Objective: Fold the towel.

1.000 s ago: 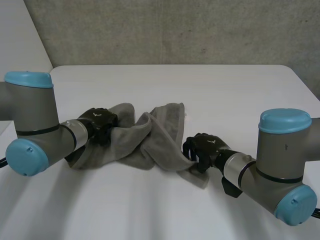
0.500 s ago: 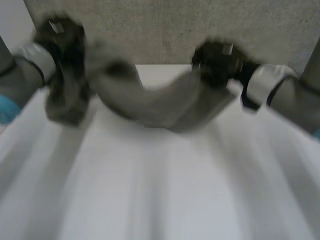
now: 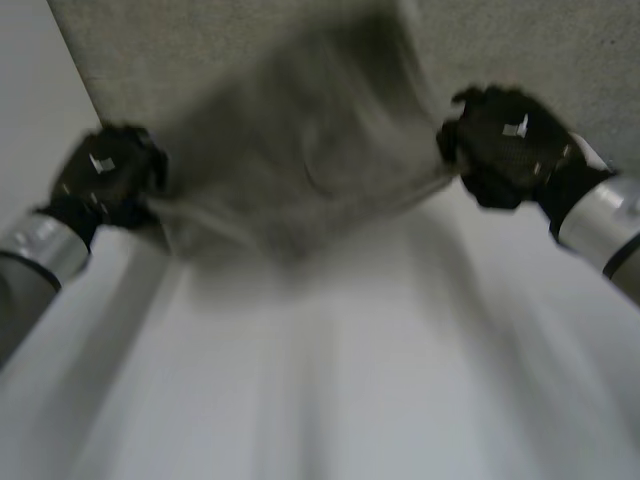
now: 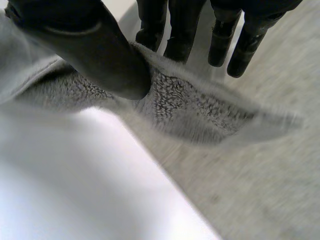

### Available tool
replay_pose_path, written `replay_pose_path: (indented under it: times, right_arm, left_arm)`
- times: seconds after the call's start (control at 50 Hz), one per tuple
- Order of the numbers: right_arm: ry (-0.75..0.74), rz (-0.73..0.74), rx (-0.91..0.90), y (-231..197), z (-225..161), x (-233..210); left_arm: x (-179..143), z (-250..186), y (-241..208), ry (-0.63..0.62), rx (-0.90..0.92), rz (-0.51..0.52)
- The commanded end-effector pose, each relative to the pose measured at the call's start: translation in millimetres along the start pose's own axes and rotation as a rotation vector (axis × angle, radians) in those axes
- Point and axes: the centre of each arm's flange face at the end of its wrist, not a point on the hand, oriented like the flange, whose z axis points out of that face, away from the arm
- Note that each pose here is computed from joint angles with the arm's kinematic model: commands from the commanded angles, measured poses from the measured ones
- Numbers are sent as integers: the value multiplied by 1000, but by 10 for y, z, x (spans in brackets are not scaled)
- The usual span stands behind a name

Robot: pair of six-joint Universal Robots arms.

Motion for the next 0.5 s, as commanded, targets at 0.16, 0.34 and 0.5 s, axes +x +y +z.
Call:
replay_pose_path:
  times: [0.16, 0.34, 0.5]
  right_arm:
    - [-89, 92, -229, 732, -130, -365]
    - [-83, 102, -239, 772, -127, -345]
    - [-70, 111, -260, 799, -148, -344]
  left_arm:
    - [254, -111, 671, 88, -286, -125]
    - [290, -141, 677, 101, -307, -134]
    - [343, -249, 634, 117, -334, -147]
